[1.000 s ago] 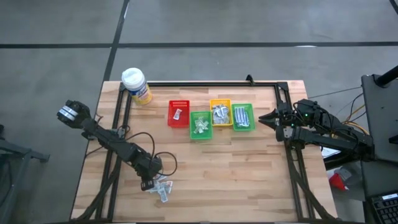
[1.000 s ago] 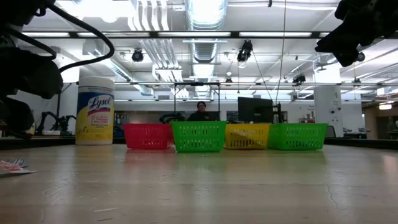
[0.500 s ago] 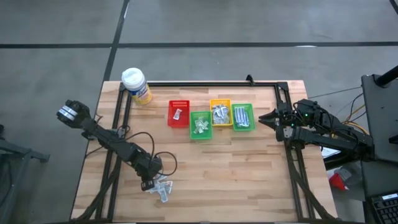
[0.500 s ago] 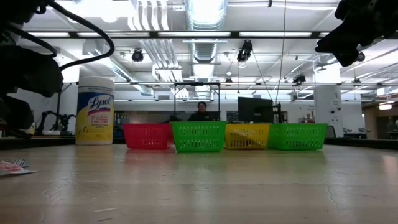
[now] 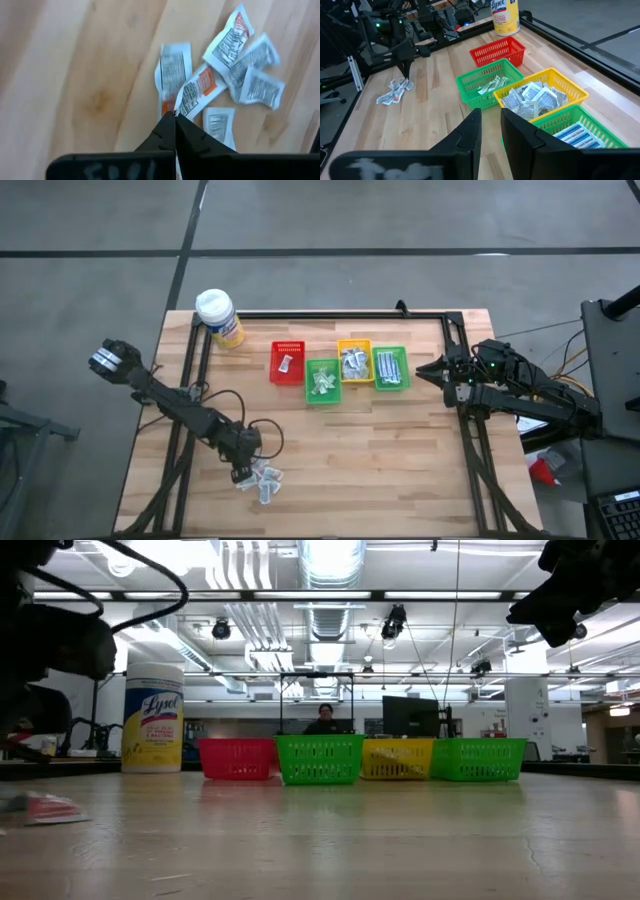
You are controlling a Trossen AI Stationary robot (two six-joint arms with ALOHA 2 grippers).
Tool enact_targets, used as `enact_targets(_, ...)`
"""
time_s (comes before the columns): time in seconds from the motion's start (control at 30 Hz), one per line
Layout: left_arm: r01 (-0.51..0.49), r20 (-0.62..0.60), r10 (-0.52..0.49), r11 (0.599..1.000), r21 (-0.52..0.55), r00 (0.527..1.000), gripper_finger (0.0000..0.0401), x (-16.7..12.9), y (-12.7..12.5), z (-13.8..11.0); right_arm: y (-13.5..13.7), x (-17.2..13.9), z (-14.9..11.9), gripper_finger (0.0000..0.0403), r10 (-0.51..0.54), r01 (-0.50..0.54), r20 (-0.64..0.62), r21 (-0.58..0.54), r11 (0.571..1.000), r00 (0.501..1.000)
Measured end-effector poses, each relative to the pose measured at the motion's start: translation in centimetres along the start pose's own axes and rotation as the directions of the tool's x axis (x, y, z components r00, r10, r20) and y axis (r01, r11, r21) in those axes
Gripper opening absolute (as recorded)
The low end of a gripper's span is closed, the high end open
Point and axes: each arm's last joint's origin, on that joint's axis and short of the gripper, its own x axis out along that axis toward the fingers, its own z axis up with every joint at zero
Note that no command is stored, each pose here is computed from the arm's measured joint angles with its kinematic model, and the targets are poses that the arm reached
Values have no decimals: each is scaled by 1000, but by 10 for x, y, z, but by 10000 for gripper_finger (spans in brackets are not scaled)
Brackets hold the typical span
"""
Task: Pick & Place First Aid Supplies
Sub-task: Put the ointment pack into the red basket
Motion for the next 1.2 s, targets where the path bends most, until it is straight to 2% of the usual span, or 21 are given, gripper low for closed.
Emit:
enact_targets(0.43,13,161,-6,999,-41,987,0,-24,0,3,0,0,0,85,0,0,0,0,1000,1000)
enact_targets(0.67,20,369,15,996,-90,929,0,-45,0,7,0,0,0,82,0,0,0,0,1000,1000)
enact_targets(0.87,-16,540,88,990,-137,837,0,-59,2,11,0,0,0,71,0,0,0,0,1000,1000)
enact_targets(1.03,-65,689,180,980,-191,702,0,-73,-2,19,0,0,0,68,0,0,0,0,1000,1000)
enact_targets(1.2,-139,782,264,964,-225,564,0,-88,-7,30,0,0,0,76,0,0,0,0,1000,1000)
